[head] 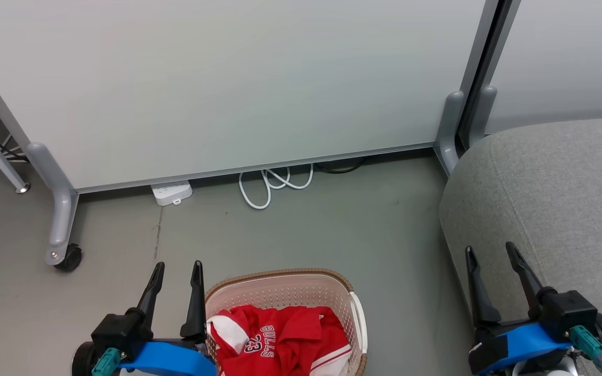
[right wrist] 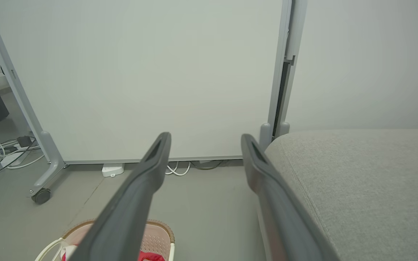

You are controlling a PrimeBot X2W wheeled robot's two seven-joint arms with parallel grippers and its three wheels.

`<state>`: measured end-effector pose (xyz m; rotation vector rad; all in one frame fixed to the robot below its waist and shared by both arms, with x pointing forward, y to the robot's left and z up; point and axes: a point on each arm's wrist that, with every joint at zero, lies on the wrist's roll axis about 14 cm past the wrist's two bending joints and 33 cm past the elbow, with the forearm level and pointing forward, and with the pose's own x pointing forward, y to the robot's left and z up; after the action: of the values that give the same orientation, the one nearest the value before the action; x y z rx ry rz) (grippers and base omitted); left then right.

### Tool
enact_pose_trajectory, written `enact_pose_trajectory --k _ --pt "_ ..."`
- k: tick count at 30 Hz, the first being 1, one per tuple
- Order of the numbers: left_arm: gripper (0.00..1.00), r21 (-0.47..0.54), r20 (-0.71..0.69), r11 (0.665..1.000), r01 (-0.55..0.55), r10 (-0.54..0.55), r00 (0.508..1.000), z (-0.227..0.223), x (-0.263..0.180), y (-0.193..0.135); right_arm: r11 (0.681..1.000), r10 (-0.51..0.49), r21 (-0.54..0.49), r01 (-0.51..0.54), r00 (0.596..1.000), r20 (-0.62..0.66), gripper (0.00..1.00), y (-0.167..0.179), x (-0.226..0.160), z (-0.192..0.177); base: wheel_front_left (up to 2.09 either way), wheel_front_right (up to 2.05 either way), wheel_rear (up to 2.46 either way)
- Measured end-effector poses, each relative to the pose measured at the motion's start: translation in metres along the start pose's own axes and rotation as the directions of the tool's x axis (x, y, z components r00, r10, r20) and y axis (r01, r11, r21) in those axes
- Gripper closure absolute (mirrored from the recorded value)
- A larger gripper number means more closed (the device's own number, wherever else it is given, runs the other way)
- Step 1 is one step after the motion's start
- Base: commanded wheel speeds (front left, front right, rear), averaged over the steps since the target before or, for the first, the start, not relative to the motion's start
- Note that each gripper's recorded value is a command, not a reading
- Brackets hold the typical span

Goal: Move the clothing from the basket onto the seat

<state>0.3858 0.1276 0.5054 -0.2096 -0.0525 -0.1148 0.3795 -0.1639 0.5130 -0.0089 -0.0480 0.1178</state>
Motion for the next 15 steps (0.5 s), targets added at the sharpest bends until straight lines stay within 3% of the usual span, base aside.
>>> enact_pose_trajectory --k 15 --pt "0.0 0.017 -0.235 0.996 0.084 -0.077 0.969 -0.081 0.033 -0.004 0.999 0.04 0.012 -0.04 0.999 0.014 0.0 0.008 0.038 -0.006 0.0 0.0 0.0"
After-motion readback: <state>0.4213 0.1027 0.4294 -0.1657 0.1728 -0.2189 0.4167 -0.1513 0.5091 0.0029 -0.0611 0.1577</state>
